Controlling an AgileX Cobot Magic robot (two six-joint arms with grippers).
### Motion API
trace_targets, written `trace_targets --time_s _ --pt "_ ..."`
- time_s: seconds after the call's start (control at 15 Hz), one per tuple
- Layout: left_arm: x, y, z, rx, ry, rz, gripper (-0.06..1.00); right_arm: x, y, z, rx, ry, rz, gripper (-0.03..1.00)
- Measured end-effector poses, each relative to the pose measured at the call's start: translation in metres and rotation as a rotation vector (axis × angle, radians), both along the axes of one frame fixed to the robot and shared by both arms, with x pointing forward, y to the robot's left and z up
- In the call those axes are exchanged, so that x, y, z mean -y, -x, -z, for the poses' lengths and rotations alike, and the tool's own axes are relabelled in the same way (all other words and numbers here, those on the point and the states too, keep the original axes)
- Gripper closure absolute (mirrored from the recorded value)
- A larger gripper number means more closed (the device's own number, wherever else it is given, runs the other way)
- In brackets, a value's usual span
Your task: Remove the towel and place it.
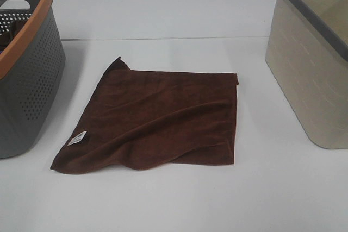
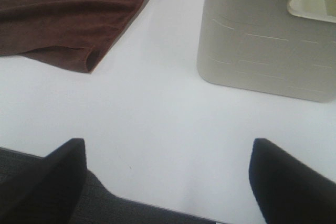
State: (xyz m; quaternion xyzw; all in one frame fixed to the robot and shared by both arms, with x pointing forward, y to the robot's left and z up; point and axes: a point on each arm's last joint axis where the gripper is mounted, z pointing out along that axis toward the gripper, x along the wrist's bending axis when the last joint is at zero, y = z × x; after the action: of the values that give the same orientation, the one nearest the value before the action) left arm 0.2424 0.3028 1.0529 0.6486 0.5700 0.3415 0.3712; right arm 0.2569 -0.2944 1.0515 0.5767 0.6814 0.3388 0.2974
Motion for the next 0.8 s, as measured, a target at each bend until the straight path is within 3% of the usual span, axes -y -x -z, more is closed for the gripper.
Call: trace_targets --time_s 0.2,0.53,0.8 --pt "0.0 0.0 0.0 0.0 0.0 -0.091 0.02 0.001 0.002 0.0 0.016 -0.002 0.049 0.16" --pt "-0.001 0.008 0.0 0.056 0.004 -0.098 0.02 0.003 0.023 -0.001 0.149 -0.015 0.048 0.16" --pt "-0.001 0.008 0.0 0.056 0.004 -0.098 0.02 0.002 0.025 -0.001 0.161 -0.018 0.047 0.16"
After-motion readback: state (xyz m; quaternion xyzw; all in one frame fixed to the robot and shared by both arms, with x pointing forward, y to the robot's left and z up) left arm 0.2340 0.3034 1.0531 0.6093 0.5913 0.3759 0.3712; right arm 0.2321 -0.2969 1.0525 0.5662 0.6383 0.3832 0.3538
